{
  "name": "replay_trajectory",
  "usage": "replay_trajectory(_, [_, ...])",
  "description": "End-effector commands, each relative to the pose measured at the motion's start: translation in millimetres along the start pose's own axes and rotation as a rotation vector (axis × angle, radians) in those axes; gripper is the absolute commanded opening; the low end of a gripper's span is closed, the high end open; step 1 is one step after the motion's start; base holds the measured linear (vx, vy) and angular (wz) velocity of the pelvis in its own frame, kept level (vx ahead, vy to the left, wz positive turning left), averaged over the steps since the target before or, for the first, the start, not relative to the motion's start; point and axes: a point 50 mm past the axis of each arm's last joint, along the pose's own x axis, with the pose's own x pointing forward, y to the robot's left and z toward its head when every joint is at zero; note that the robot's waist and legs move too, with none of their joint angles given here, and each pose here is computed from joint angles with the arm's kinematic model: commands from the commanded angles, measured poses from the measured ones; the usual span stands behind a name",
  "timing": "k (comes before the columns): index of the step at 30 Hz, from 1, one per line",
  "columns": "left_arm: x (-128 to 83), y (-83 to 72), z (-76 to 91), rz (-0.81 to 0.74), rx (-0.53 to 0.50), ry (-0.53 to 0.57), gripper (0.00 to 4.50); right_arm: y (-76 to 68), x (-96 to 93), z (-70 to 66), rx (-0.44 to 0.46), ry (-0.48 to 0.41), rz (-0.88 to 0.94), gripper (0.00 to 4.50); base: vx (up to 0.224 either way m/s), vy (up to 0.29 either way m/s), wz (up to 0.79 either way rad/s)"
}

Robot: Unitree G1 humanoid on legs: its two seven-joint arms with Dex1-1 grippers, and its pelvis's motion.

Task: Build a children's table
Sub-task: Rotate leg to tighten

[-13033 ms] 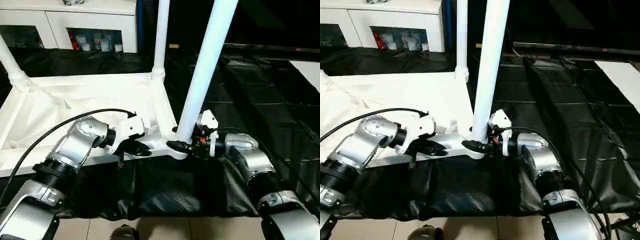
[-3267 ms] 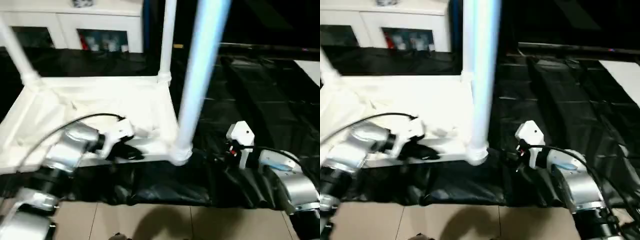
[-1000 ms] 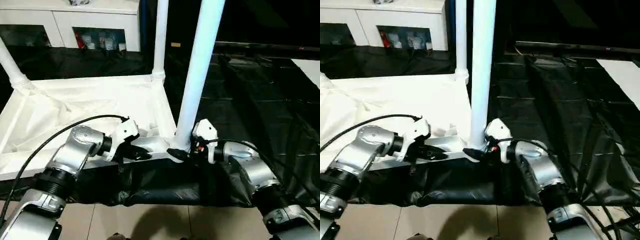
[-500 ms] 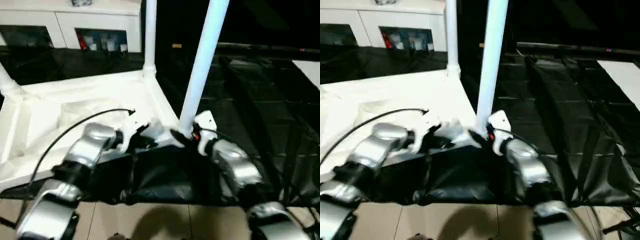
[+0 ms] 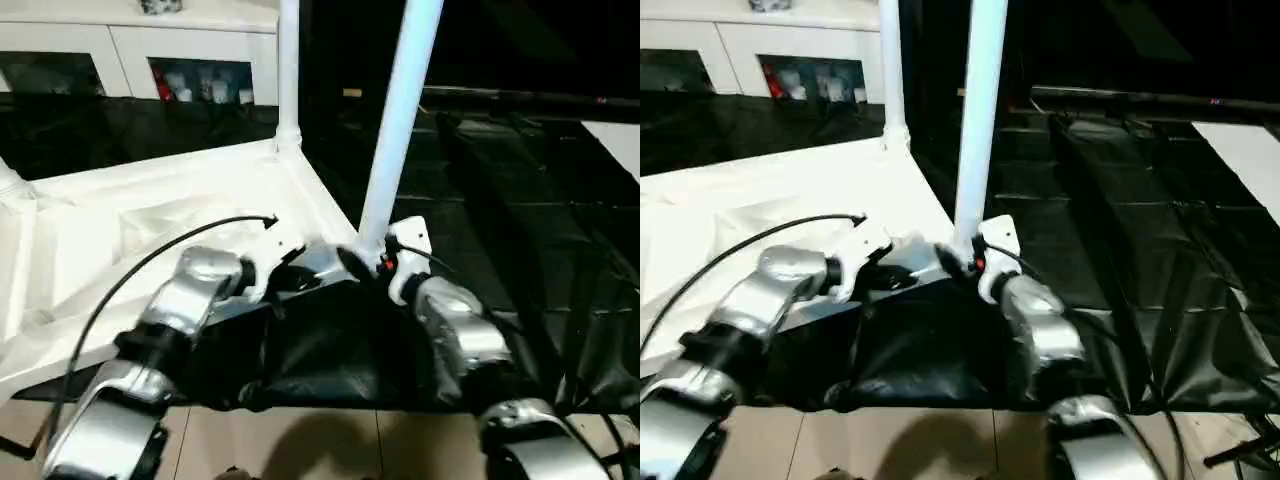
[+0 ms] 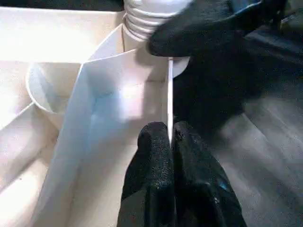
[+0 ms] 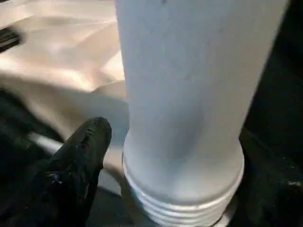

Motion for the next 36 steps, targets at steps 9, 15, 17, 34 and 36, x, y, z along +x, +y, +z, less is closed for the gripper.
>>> replay_trajectory(9, [-22.0, -11.3, -6.5, -0.212, 0.031, -0.026, 0.00, 20.8, -17.6, 0.2, -0.118, 0.091, 0.478, 3.59, 0.000, 0.000, 0.00])
replay_trajectory(15, [-35.3, -12.5, -10.7, -0.286, 0.009, 0.007, 0.00, 28.4, -22.1, -1.8, -0.167, 0.147, 0.615, 3.20, 0.000, 0.000, 0.00])
replay_trajectory(17, [-37.8, -12.9, -11.8, -0.304, 0.005, 0.018, 0.00, 30.6, -21.4, -2.1, -0.170, 0.151, 0.637, 2.98, 0.000, 0.000, 0.00])
replay_trajectory(34, [15.3, 4.2, 13.9, 0.088, -0.025, -0.046, 0.00, 13.6, 26.3, -9.4, 0.064, 0.078, -0.091, 2.72, 0.000, 0.000, 0.00])
replay_trajectory(36, [22.9, 5.7, 17.6, 0.152, -0.025, -0.031, 0.00, 17.5, 35.0, -8.3, 0.072, 0.075, -0.160, 2.72, 0.000, 0.000, 0.00])
